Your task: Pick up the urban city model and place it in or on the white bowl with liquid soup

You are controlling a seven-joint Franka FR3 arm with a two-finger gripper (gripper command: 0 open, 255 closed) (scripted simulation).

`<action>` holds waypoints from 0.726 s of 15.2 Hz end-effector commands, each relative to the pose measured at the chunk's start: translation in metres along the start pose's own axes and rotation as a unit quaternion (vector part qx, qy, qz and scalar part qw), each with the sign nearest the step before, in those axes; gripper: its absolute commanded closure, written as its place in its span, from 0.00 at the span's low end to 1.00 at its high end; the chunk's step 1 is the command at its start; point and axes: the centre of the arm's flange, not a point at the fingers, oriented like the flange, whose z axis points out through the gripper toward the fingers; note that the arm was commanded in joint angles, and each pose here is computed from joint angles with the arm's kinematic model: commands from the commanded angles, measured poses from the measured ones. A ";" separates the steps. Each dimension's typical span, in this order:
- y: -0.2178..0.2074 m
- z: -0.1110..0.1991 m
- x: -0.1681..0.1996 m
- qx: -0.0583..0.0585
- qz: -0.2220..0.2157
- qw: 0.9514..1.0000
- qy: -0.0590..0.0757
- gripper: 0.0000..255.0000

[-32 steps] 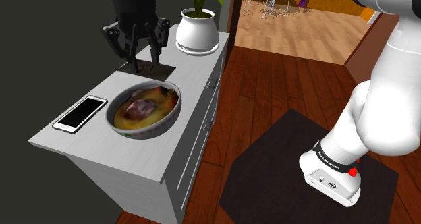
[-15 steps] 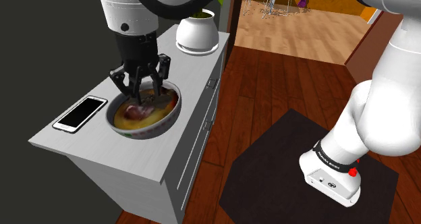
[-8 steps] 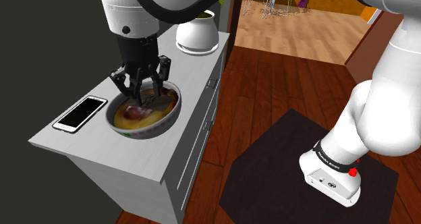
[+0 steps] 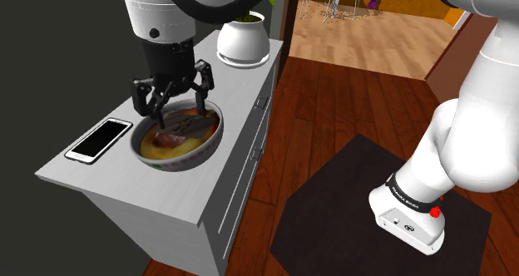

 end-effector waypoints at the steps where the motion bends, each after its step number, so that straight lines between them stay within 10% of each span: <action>1: 0.000 -0.020 0.000 0.000 0.000 1.000 0.000 0.00; 11: 0.000 -0.043 0.000 0.000 0.000 1.000 0.000 0.00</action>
